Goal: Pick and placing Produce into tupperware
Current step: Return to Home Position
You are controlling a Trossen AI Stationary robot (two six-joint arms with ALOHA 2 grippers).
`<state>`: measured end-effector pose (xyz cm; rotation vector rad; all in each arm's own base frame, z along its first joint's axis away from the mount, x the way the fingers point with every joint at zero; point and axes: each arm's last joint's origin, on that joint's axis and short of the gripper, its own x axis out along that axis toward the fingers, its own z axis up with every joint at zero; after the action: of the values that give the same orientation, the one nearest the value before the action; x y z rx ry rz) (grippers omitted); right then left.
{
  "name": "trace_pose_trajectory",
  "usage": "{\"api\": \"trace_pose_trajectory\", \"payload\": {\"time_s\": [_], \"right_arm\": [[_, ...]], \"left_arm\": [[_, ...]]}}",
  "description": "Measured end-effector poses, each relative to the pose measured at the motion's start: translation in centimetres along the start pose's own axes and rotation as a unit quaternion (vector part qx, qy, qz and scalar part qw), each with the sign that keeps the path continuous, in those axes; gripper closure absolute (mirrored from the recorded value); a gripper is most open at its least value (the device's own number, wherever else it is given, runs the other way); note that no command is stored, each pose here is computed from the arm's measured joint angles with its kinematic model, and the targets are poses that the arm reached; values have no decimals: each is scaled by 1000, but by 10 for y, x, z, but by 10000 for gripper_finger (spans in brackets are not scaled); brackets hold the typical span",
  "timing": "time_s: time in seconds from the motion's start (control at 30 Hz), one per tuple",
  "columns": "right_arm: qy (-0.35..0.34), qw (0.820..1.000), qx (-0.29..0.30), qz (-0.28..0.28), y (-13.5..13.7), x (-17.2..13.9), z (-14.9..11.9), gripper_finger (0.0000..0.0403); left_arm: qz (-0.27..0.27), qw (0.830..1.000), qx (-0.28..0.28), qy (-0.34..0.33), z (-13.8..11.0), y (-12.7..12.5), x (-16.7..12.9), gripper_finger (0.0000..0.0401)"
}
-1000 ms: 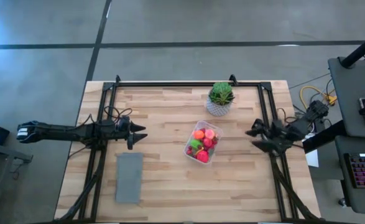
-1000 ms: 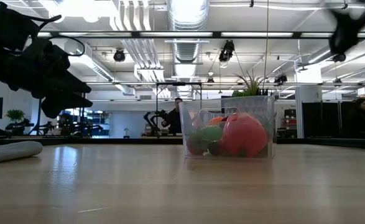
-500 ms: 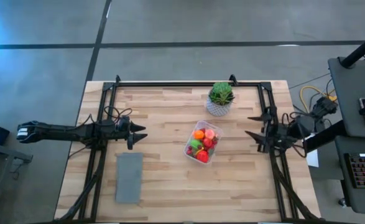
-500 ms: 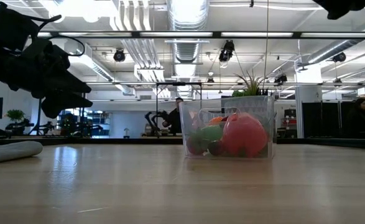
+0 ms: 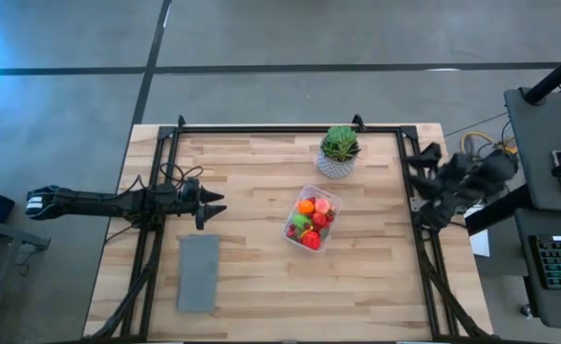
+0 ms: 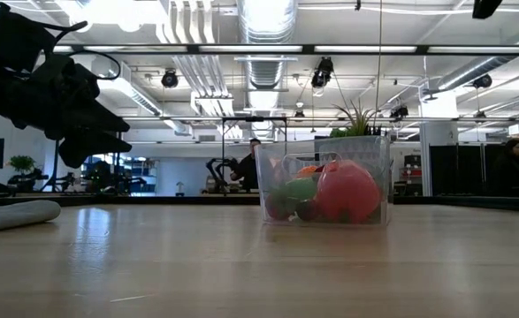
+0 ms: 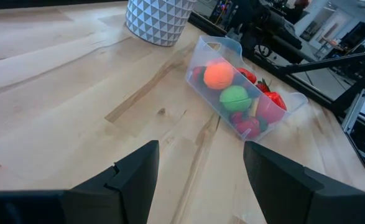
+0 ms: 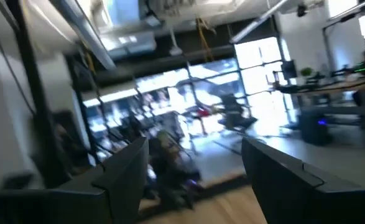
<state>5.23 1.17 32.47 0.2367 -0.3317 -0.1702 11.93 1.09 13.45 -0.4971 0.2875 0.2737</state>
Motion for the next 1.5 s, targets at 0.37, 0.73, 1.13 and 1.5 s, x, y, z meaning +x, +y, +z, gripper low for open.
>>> {"api": "trace_pose_trajectory", "payload": {"time_s": [0.37, 0.73, 1.13, 1.5], "right_arm": [[-25, 997, 76, 14, -32, -31, 58, 156], [-28, 994, 108, -11, -35, -32, 52, 153], [20, 972, 138, 191, -15, -28, 16, 150], [-40, 855, 299, 422, 9, -22, 2, 149]], "left_arm": [[0, 1000, 0, 0, 0, 0, 0, 180], [0, 1000, 0, 0, 0, 0, 0, 180], [0, 1000, 0, 0, 0, 0, 0, 180], [0, 1000, 0, 0, 0, 0, 0, 180]]}}
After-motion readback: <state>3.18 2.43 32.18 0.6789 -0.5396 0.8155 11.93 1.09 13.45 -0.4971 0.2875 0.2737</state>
